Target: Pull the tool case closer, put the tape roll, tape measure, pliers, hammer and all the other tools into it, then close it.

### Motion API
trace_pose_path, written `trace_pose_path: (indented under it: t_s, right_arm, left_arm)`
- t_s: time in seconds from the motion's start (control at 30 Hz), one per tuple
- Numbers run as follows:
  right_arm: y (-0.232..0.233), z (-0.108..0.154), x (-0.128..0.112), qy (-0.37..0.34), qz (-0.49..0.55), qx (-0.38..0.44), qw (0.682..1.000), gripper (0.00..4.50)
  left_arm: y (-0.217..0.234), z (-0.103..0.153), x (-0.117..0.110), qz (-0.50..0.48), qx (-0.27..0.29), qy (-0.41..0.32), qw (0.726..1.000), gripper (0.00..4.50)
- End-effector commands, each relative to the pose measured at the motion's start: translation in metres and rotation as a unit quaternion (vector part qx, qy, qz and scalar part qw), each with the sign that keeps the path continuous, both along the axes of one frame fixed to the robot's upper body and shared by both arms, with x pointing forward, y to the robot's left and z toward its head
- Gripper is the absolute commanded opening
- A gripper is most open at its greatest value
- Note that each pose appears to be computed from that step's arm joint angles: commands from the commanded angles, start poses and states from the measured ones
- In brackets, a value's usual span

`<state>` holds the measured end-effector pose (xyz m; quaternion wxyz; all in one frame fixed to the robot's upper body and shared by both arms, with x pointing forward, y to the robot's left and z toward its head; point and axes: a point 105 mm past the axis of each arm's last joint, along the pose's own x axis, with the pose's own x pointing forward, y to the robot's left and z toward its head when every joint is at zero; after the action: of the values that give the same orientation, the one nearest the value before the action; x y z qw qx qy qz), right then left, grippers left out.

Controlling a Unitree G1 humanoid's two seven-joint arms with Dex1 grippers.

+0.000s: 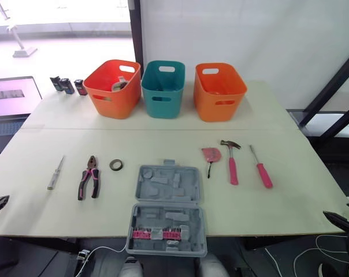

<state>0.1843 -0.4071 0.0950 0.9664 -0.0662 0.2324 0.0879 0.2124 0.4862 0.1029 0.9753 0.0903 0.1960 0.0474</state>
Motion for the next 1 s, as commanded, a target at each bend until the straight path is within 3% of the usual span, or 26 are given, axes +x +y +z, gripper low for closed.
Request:
trace_pose_path:
  t_s: [0.03, 0.4, 0.63, 0.8, 0.9, 1.0]
  right_arm:
    - [0.005, 0.009, 0.003, -0.025, 0.004, 0.0, 1.0, 4.5]
    - [0.018, 0.022, 0.0, -0.046, 0.0, -0.014, 0.999, 4.5]
    - [0.044, 0.057, 0.009, -0.074, 0.032, -0.019, 0.997, 4.5]
    - [0.113, 0.083, 0.026, -0.093, 0.138, 0.014, 0.986, 4.5]
    - [0.158, 0.093, 0.036, -0.104, 0.204, 0.042, 0.973, 4.5]
    - [0.213, 0.098, 0.048, -0.11, 0.303, 0.066, 0.944, 4.5]
  left_arm:
    - [-0.001, 0.005, 0.003, -0.009, 0.01, -0.007, 1.0, 4.44]
    - [-0.021, 0.015, 0.009, -0.05, -0.006, -0.014, 0.999, 4.44]
    - [-0.051, 0.032, 0.024, -0.119, -0.016, 0.008, 0.993, 4.44]
    - [-0.091, 0.042, 0.058, -0.192, -0.027, 0.002, 0.981, 4.44]
    - [-0.114, 0.041, 0.077, -0.235, -0.01, 0.002, 0.972, 4.44]
    - [-0.149, 0.036, 0.099, -0.332, 0.032, 0.012, 0.943, 4.44]
